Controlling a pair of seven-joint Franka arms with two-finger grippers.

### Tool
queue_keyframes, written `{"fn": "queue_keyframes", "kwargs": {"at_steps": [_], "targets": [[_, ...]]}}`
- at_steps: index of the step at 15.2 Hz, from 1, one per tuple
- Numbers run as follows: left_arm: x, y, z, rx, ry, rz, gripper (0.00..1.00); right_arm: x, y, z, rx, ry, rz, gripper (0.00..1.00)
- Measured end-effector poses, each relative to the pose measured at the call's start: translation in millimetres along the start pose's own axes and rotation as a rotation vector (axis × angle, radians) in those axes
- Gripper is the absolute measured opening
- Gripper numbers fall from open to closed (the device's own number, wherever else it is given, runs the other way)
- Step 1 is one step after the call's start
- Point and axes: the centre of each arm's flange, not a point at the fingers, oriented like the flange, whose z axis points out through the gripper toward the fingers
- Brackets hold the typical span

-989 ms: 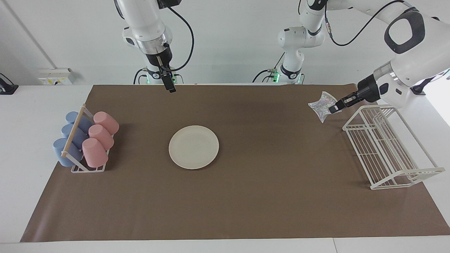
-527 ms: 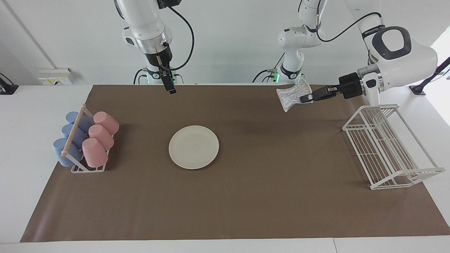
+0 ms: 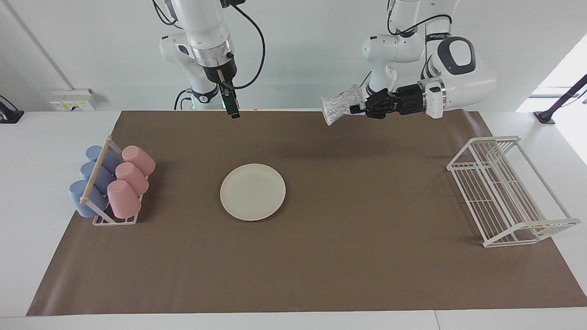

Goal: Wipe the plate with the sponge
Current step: 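Hand the sponge from the left gripper to the right gripper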

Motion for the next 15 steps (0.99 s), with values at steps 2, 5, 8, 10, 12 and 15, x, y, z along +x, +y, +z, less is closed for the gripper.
{"fn": "queue_keyframes", "kwargs": {"at_steps": [2, 5, 8, 10, 12, 15], "targets": [[-24.9, -12.8, 26.3, -0.024, 0.009, 0.060, 0.06, -20.7, 4.0, 1.1, 0.008, -0.001, 0.019, 1.00], [-56.9, -23.7, 61.1, -0.082, 0.058, 0.098, 0.06, -58.2, 14.3, 3.4, 0.017, -0.002, 0.024, 1.00], [-72.8, -25.6, 74.2, -0.108, 0.066, 0.123, 0.06, -97.5, 29.6, 6.1, 0.021, -0.003, 0.037, 1.00], [-80.1, -27.4, 80.4, -0.112, 0.052, 0.143, 0.06, -115.1, 38.2, 7.1, 0.017, -0.013, 0.038, 1.00], [-84.3, -28.6, 84.5, -0.116, 0.044, 0.151, 0.06, -127.1, 41.1, 5.8, 0.030, -0.045, 0.042, 1.00], [-87.8, -27.5, 89.8, -0.129, 0.035, 0.154, 0.06, -143.4, 43.8, 5.1, 0.066, -0.073, 0.044, 1.00]]}}
